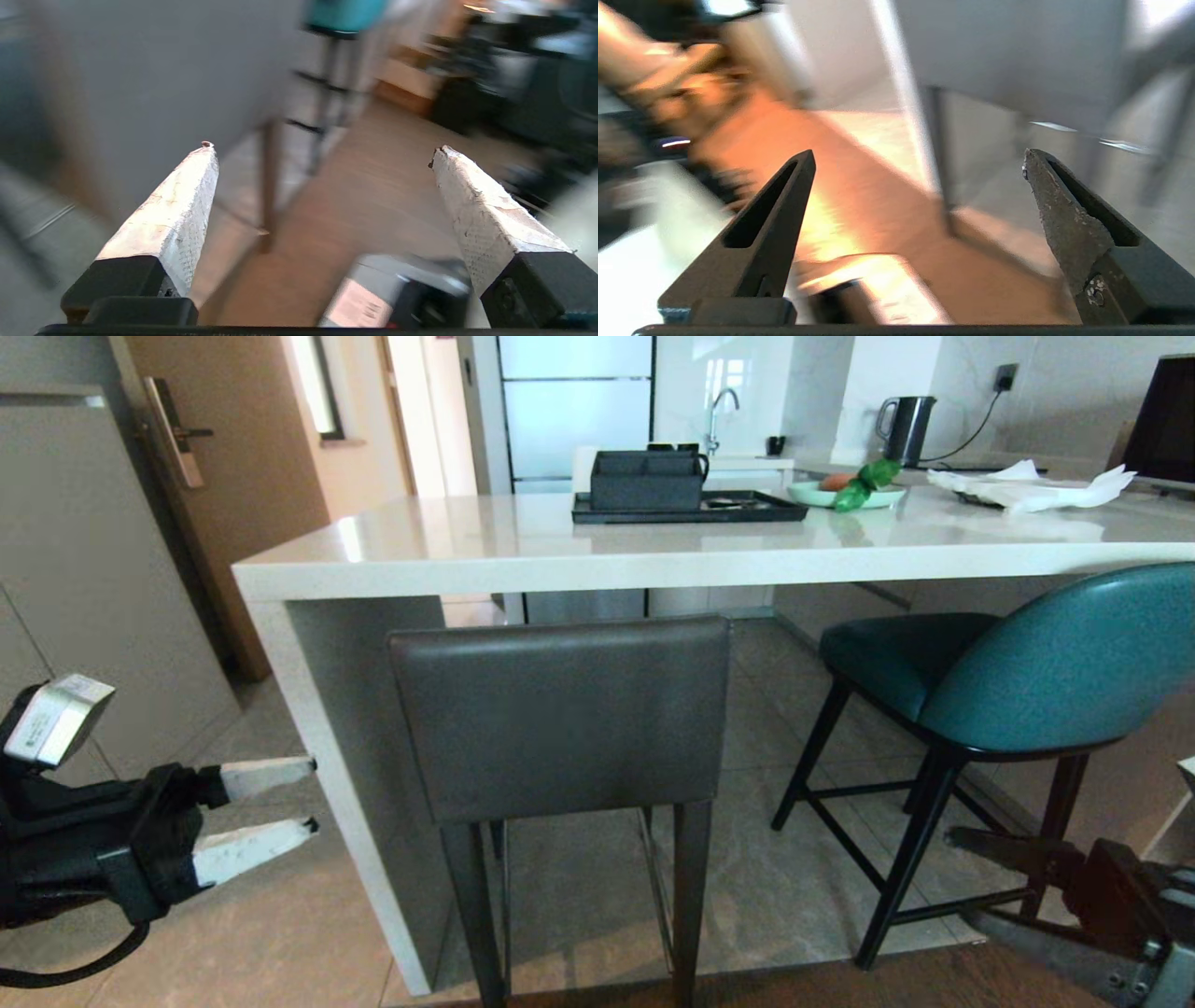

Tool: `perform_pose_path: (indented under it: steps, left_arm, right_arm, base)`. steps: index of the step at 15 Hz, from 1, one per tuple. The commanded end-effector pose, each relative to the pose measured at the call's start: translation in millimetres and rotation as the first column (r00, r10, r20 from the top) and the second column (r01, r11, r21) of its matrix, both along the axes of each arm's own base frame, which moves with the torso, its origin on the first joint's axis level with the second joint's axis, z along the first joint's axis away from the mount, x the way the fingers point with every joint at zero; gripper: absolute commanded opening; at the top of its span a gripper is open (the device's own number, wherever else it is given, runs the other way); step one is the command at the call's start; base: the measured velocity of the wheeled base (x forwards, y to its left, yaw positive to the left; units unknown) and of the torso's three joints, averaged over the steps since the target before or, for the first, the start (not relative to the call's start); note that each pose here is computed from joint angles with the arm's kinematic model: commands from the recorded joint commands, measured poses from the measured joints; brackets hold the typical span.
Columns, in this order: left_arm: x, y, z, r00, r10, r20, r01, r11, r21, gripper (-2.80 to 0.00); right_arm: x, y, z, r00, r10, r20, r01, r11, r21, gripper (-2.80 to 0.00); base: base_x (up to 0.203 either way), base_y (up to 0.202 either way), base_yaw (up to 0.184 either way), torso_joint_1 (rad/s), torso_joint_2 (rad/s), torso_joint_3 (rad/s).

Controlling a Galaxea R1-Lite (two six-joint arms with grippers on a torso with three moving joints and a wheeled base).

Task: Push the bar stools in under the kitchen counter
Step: Pull the gray chair out from under the dining table

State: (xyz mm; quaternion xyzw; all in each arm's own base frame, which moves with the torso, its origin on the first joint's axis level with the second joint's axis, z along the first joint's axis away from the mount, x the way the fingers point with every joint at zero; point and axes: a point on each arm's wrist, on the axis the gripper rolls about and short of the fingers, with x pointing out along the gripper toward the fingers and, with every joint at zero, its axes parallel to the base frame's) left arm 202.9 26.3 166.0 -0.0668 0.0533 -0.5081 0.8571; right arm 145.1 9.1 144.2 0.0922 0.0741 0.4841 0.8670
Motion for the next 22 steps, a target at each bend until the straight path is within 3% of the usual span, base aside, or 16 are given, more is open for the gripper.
perform_pose_path:
  steps: [1,4,7,14,22]
  left_arm:
    - [0.0,1.2,-2.9,1.000,-0.023,-0.006,0.023,1.000,-0.003,0.00]
    - [-4.9,-0.4,2.2,1.000,-0.024,0.015,0.024,1.000,0.001,0.00]
    - [-11.6,-2.4,9.8,0.999,-0.025,-0.047,0.023,0.999,-0.043,0.00]
    - [-11.2,-6.2,7.7,0.997,-0.043,-0.057,0.041,0.998,-0.046,0.00]
    - [-13.3,-6.8,6.9,0.998,-0.043,-0.056,0.041,0.998,-0.045,0.00]
  right_arm:
    - [-6.7,0.4,10.4,0.997,0.073,-0.026,-0.071,0.996,0.054,0.00]
    - [-8.7,0.5,27.1,0.994,0.084,-0.076,-0.074,0.989,0.124,0.00]
    - [-15.0,0.5,18.9,0.992,0.074,-0.105,-0.060,0.990,0.129,0.00]
    - [-17.9,-0.6,14.1,0.993,0.060,-0.102,-0.048,0.992,0.119,0.00]
    - [-20.9,-0.3,13.8,0.993,0.060,-0.098,-0.049,0.992,0.118,0.00]
  base:
    - [0.000,0.000,0.000,0.000,0.00,0.000]
    - [0.000,0.000,0.000,0.000,0.00,0.000]
    - [0.000,0.000,0.000,0.000,0.00,0.000]
    - [0.000,0.000,0.000,0.000,0.00,0.000]
    - [0.178,0.000,0.001,0.000,0.00,0.002]
